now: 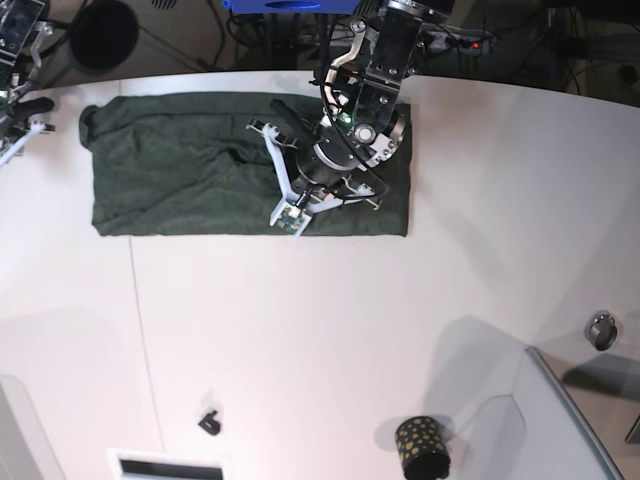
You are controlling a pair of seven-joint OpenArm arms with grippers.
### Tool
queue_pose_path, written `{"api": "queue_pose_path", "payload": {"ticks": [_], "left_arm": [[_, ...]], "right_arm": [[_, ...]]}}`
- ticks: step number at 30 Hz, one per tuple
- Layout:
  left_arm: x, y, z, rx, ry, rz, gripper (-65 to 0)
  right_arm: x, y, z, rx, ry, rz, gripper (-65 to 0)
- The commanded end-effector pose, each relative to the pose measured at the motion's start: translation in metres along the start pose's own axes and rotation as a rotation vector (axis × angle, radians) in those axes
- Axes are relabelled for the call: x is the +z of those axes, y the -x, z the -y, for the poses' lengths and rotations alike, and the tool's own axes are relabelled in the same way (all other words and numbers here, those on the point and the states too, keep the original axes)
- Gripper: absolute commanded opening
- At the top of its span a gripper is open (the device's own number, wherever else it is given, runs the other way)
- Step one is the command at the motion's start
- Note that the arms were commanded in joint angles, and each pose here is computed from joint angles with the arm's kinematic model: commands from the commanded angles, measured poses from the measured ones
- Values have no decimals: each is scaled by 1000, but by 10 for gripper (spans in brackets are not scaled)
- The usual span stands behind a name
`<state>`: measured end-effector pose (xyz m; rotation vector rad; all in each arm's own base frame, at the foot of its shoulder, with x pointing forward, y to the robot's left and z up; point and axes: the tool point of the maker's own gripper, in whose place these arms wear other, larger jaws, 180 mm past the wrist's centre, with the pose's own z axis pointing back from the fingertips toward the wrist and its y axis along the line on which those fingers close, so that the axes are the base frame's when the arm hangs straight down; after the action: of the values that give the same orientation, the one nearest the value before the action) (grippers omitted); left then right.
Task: Layout the t-shirt on the table in an organized manner, then fold the t-shirt properly
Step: 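Grasp the strip end with the left gripper and fold it toward the right gripper, then release the left gripper and move the right gripper onto the folded shirt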
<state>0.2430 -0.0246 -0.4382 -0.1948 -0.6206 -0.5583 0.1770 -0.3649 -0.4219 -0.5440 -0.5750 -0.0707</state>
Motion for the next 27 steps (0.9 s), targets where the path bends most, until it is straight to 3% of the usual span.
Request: {"api": "queue_pose_path", "payload": {"ticks": [1, 16, 20, 27], "left_arm": [[1, -15, 3, 2, 8, 44, -650], [-7, -8, 5, 5, 24, 15, -650], [-7, -13, 28, -56, 68, 24, -650], [-8, -28, 47, -115, 109, 51, -365]], "right_arm": [[2, -12, 13, -1, 33, 38, -459], [2, -11, 11, 0, 30, 36, -459], [2, -11, 11, 1, 28, 37, -459], [2, -11, 12, -1, 31, 36, -459]]}}
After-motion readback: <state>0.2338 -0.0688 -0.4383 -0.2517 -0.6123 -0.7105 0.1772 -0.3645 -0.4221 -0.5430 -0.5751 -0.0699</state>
